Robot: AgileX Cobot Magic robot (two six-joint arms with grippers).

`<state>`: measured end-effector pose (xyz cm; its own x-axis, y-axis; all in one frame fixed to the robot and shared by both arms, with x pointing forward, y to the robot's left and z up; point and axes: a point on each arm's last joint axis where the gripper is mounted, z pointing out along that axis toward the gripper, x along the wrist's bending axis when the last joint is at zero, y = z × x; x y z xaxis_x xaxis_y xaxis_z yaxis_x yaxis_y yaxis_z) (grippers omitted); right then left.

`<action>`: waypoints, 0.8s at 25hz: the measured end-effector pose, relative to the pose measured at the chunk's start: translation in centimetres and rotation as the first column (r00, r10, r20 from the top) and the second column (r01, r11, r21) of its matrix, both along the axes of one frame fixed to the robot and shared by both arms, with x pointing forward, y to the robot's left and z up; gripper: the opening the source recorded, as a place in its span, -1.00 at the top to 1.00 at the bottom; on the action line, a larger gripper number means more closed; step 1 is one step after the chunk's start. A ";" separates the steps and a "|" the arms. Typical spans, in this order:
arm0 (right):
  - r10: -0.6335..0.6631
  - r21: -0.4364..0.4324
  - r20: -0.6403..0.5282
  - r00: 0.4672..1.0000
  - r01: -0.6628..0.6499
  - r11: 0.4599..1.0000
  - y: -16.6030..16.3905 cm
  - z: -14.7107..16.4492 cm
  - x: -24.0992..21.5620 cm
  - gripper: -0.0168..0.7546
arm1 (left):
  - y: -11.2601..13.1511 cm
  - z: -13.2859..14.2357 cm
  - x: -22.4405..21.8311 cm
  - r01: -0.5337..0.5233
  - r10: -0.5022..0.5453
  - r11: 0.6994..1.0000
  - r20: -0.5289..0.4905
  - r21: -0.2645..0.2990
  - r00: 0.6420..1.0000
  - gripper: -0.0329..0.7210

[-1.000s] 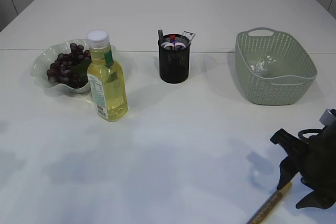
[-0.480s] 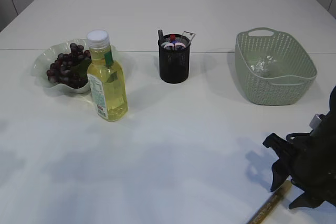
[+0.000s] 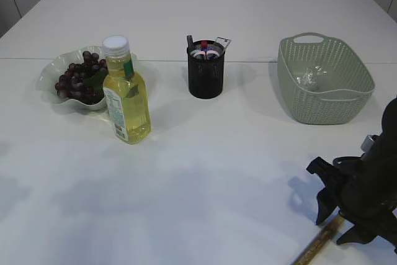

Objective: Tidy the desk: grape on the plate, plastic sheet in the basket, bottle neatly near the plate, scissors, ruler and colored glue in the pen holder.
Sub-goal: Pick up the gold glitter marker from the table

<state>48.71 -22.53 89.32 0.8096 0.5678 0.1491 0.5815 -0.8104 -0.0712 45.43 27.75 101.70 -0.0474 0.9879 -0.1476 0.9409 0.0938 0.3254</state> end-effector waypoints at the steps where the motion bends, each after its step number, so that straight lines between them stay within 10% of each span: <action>1: 0.004 0.000 0.000 1.000 -0.004 1.000 0.1 0.0 0.0 0.09 | 0.0 0.0 0.0 0.000 0.000 1.000 0.000 0.000 1.000 -0.19; 11: 0.012 -0.001 -0.003 1.000 -0.012 1.000 0.3 -0.1 0.0 0.56 | 0.0 0.0 0.0 0.000 0.000 1.000 0.000 0.000 1.000 -0.19; 20: 0.076 0.017 0.036 0.996 -0.077 0.997 0.7 0.4 0.9 0.59 | 0.0 0.0 0.0 0.000 0.000 1.000 0.002 0.000 1.000 -0.19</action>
<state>49.61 -21.80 89.73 0.7580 0.6247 0.1875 0.6441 -0.7622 -0.0645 45.45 27.75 101.70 -0.0473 0.9879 -0.1478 0.9402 0.0940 0.3274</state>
